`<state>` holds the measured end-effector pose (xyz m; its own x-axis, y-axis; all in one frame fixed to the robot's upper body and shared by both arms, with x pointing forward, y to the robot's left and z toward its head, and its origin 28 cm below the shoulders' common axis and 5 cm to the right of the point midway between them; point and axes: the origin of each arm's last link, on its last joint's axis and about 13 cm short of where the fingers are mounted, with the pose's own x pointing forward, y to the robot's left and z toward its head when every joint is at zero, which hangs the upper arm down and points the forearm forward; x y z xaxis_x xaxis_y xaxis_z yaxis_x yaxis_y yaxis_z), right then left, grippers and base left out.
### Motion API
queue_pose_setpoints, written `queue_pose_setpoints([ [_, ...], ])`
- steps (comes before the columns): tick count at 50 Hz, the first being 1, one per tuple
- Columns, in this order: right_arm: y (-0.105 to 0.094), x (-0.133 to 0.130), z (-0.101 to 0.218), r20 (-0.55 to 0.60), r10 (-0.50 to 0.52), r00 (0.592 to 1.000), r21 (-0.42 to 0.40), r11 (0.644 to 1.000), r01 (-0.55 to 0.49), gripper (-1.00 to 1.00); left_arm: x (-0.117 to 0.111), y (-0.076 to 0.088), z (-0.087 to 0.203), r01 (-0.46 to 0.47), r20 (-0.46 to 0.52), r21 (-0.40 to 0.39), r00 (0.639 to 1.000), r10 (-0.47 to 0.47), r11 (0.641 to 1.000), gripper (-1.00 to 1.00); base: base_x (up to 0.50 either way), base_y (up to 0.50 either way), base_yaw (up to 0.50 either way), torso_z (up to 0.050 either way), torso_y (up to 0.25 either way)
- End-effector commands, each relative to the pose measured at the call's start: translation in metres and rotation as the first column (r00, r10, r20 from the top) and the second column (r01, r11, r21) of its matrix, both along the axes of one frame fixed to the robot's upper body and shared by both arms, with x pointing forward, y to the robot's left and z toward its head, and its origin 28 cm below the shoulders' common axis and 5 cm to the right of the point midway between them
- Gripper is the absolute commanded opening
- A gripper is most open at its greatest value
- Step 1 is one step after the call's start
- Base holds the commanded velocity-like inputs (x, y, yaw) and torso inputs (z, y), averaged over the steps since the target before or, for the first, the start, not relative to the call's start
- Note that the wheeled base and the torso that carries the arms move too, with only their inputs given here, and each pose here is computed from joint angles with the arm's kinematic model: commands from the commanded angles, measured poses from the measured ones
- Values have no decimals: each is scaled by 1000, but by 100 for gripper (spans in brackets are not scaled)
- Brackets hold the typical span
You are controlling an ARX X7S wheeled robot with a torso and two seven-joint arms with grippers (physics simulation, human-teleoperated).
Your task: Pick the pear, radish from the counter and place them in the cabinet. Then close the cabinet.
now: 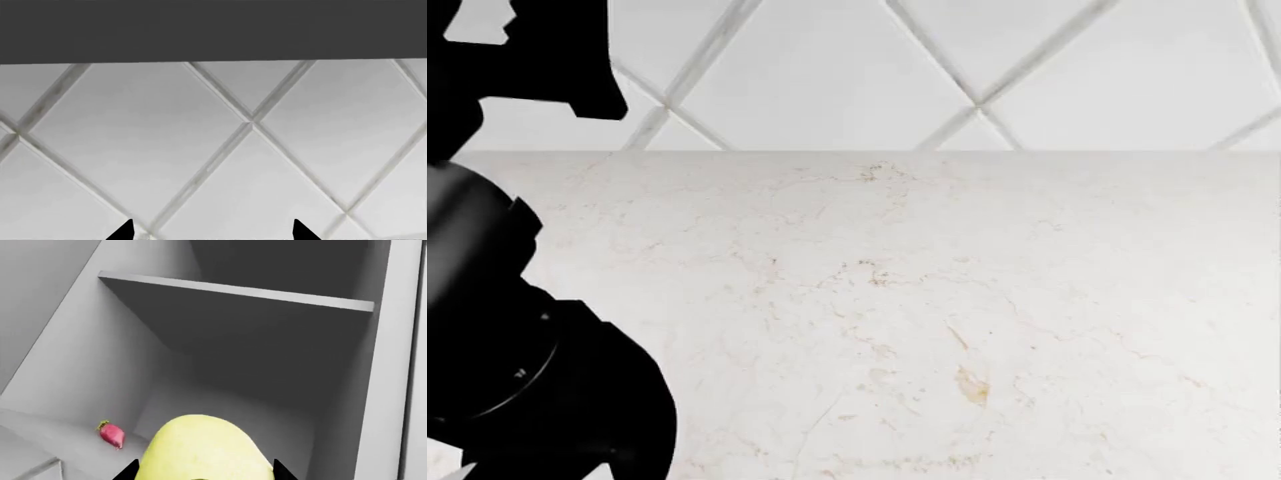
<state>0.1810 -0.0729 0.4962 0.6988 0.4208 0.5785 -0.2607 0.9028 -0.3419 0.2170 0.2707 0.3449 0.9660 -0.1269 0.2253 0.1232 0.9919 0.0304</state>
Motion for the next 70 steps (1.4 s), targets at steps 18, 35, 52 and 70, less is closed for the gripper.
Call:
queue_pose_setpoints([
  [18, 15, 71, 99, 68, -76, 995, -26, 997, 78, -100, 0, -2, -12, 18, -22, 14, 1000, -18, 1000, 100, 0, 0, 0, 0, 0],
  [35, 24, 139, 72, -81, -109, 991, -40, 994, 106, -100, 1, 1, -15, 36, -25, -4, 999, -36, 999, 100, 0, 0, 0, 0, 0],
  [52, 18, 159, 48, -167, -198, 966, -71, 980, 189, -100, 0, 2, -24, 29, -44, -15, 999, -30, 999, 100, 0, 0, 0, 0, 0],
  [70, 18, 165, 38, -210, -230, 950, -107, 972, 211, 100, -2, 4, -32, 23, -56, -28, 998, -25, 999, 100, 1, -2, -3, 0, 0],
])
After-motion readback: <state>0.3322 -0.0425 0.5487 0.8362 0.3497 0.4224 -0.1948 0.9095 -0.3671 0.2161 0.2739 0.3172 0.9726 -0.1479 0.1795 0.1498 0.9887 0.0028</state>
